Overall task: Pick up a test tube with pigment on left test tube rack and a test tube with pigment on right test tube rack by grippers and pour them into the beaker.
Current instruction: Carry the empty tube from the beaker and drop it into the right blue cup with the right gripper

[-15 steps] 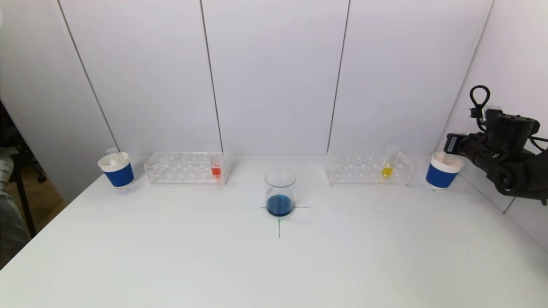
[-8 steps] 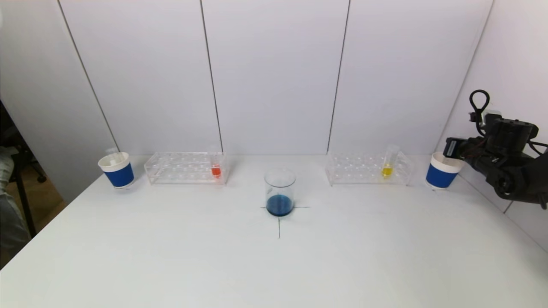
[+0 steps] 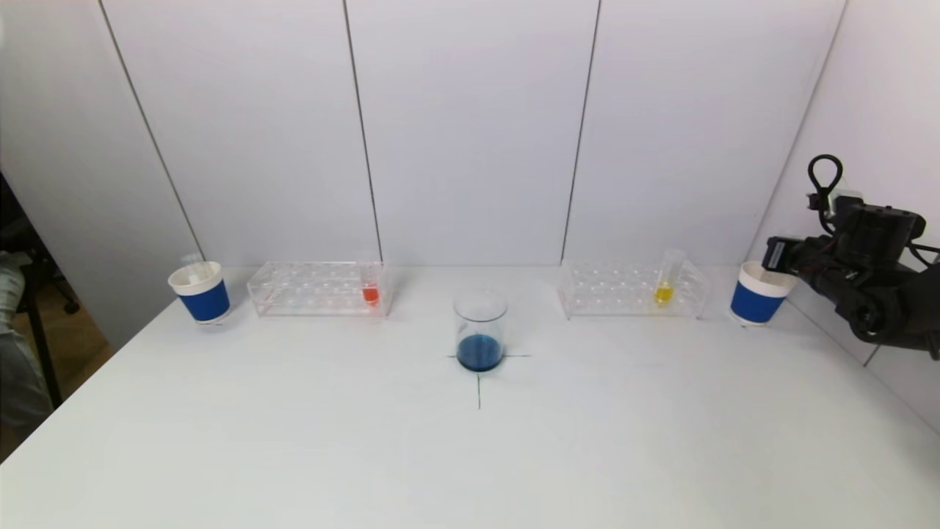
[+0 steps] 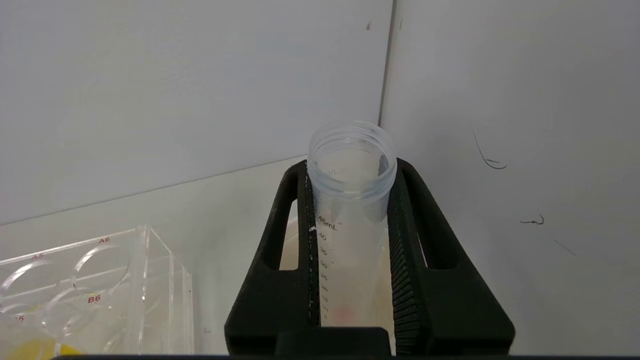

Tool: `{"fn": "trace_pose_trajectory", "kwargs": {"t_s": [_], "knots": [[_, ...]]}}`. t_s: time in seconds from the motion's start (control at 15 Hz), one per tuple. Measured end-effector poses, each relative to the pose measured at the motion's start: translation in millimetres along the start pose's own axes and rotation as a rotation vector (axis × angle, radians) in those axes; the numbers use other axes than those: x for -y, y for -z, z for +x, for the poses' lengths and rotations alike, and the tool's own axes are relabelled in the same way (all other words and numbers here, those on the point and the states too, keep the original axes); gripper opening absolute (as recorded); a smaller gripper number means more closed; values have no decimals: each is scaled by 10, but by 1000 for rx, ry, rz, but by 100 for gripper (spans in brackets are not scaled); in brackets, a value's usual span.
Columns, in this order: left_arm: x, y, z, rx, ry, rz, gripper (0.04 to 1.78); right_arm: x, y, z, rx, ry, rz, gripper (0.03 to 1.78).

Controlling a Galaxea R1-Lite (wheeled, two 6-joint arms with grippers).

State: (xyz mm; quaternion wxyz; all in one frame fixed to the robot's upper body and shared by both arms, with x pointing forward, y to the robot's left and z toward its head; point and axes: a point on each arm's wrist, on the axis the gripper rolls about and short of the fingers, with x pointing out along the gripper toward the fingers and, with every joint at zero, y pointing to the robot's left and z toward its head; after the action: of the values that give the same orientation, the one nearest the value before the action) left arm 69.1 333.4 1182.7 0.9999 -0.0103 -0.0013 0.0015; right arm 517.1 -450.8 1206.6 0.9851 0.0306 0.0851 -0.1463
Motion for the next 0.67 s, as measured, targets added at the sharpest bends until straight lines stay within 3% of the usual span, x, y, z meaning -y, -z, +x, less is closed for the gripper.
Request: {"fn": "trace_pose_trajectory", "kwargs": {"t_s": [0.2, 0.33, 0.67], "knots": [[0, 0, 0, 0, 0, 0, 176, -3, -1, -9, -1, -6, 3, 54], [0, 0, 0, 0, 0, 0, 176, -3, -11, -9, 11, -7, 4, 71], [0, 0, 0, 0, 0, 0, 176, -4, -13, -14, 20, -9, 3, 145]]}}
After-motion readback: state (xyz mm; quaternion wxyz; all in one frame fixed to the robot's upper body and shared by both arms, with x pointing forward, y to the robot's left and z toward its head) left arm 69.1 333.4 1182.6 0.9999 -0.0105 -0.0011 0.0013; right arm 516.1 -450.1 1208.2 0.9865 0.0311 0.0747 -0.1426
